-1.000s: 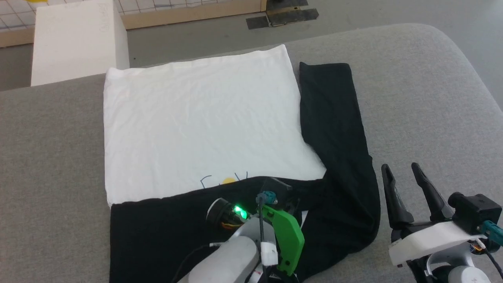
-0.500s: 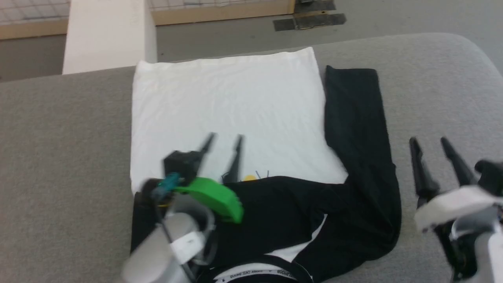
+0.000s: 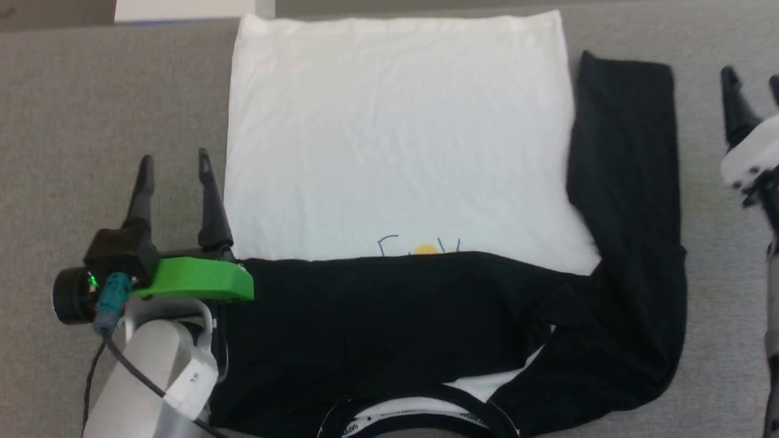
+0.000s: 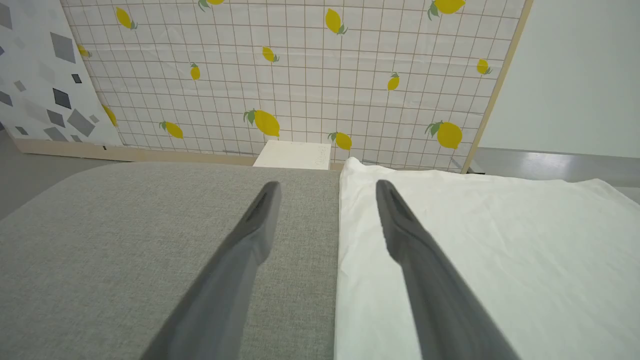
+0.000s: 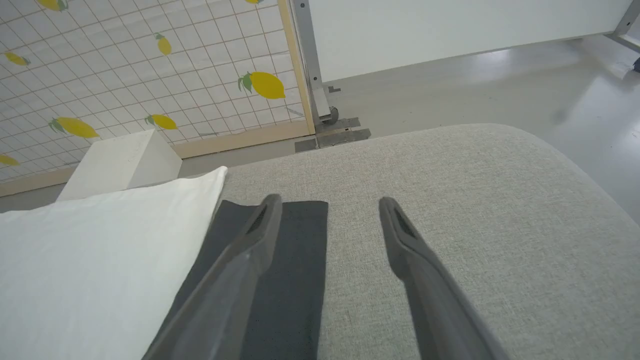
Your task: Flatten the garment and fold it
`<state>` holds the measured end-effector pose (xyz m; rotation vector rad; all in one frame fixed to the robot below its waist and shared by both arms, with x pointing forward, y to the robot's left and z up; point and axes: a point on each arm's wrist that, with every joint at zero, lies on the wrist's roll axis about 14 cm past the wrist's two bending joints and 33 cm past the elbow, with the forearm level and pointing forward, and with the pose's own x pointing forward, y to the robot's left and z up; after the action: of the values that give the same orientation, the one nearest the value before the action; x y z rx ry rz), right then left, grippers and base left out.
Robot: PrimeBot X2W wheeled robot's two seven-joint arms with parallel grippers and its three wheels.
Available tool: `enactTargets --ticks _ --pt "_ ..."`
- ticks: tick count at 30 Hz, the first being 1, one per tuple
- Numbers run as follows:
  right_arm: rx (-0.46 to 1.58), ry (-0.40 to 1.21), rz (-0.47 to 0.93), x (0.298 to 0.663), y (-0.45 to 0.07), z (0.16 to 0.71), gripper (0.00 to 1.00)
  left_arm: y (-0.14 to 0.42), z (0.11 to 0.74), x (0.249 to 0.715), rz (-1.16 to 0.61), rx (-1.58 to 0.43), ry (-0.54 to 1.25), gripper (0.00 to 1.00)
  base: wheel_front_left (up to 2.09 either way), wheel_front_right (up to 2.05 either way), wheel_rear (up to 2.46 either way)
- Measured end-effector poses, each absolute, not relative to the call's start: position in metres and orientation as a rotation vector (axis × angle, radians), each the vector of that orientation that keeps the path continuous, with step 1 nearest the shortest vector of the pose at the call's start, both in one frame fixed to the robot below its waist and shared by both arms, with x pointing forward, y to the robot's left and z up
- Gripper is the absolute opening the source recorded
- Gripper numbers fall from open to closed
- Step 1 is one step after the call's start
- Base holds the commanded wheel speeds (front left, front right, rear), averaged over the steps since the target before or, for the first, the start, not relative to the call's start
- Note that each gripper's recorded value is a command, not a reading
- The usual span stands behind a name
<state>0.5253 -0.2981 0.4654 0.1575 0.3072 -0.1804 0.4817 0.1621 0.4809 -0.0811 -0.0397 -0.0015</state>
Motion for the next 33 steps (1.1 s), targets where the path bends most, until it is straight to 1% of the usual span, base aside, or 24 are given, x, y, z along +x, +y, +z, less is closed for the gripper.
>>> enactTargets --ticks 5,8,12,15,16,17,18,21,24,29,33 --pt "0.162 0.464 -0.195 0.553 -0.303 0.426 1.00 0.180 0.461 0.486 0.046 -0.075 -0.014 1.00 0.00 0.00 0.00" --pt "0.173 0.552 -0.184 0.566 -0.296 0.403 1.00 0.189 0.450 0.486 0.077 -0.084 0.002 1.00 0.00 0.00 0.00" --pt "0.192 0.669 -0.162 0.575 -0.282 0.370 1.00 0.198 0.437 0.486 0.105 -0.069 0.023 1.00 0.00 0.00 0.00" --pt "0.173 0.708 -0.149 0.584 -0.278 0.360 1.00 0.207 0.430 0.484 0.125 -0.054 0.037 1.00 0.00 0.00 0.00" --pt "0.173 0.715 -0.146 0.586 -0.277 0.359 0.84 0.209 0.428 0.483 0.129 -0.049 0.040 1.00 0.00 0.00 0.00" --pt "0.172 0.728 -0.142 0.588 -0.276 0.358 0.28 0.212 0.427 0.482 0.134 -0.043 0.043 1.00 0.00 0.00 0.00" --pt "0.162 0.740 -0.138 0.589 -0.275 0.356 0.00 0.214 0.426 0.481 0.138 -0.040 0.047 1.00 0.00 0.00 0.00" --pt "0.146 0.745 -0.130 0.589 -0.275 0.360 0.00 0.220 0.427 0.479 0.151 -0.036 0.048 1.00 0.00 0.00 0.00" --pt "0.119 0.718 -0.138 0.580 -0.281 0.365 0.00 0.222 0.427 0.473 0.156 -0.043 0.055 1.00 0.00 0.00 0.00" --pt "0.099 0.644 -0.222 0.543 -0.318 0.380 0.00 0.221 0.432 0.458 0.145 -0.034 0.063 1.00 0.00 0.00 0.00" --pt "0.074 0.563 -0.310 0.508 -0.356 0.410 0.00 0.219 0.441 0.446 0.141 -0.037 0.051 1.00 0.00 0.00 0.00"
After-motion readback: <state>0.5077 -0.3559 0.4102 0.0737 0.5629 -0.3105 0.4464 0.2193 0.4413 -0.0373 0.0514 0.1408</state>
